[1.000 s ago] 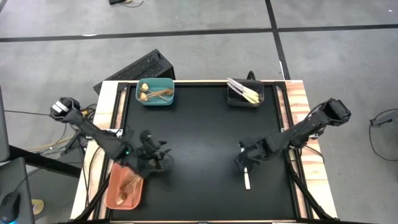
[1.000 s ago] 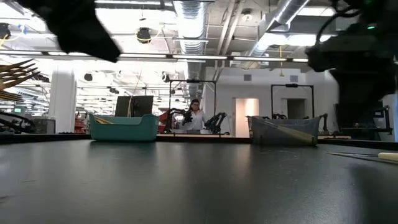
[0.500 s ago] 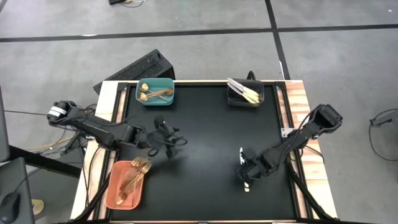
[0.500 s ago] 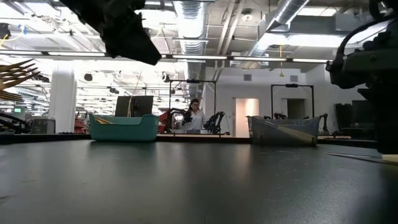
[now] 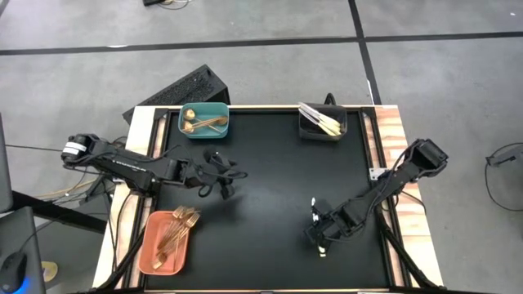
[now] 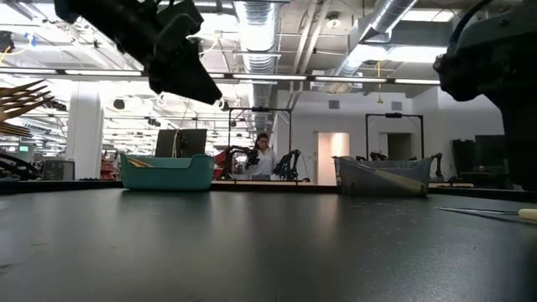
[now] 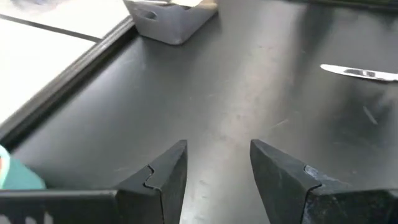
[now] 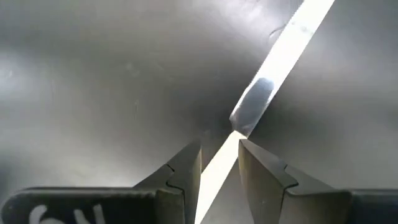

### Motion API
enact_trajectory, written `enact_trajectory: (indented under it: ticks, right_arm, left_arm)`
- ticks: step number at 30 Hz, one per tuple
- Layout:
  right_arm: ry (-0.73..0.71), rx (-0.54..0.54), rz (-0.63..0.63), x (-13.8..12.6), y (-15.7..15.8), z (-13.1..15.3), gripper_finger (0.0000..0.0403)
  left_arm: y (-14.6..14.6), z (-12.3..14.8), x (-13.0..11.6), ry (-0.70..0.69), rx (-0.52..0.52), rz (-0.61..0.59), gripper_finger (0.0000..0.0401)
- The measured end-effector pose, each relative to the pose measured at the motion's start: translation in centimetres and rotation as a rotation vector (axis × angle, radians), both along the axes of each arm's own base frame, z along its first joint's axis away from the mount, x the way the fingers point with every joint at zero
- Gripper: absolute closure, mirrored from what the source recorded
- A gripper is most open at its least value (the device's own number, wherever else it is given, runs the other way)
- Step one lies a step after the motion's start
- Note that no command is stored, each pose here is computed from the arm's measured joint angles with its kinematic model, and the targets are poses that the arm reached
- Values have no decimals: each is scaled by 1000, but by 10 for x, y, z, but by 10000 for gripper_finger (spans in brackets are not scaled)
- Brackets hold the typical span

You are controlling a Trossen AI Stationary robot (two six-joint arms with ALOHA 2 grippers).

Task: Sort silverware by color (type)
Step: Put the white knife into the black bin

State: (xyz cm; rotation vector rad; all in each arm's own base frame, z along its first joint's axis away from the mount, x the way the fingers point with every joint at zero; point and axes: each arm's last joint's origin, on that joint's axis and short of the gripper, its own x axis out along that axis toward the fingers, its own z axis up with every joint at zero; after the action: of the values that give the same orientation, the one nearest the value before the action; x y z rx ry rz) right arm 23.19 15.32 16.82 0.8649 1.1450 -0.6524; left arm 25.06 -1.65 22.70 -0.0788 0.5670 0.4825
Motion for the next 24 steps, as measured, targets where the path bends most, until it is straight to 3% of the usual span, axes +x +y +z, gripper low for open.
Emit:
enact_trajectory:
  ticks: [11, 24]
  right_arm:
    - [27, -24, -103, -8, 2, -1, 273]
    - [90, -17, -96, 6, 8, -26, 274]
  left_arm:
    - [0, -29, -8, -72, -56, -12, 239]
    - [0, -28, -7, -91, -40, -24, 239]
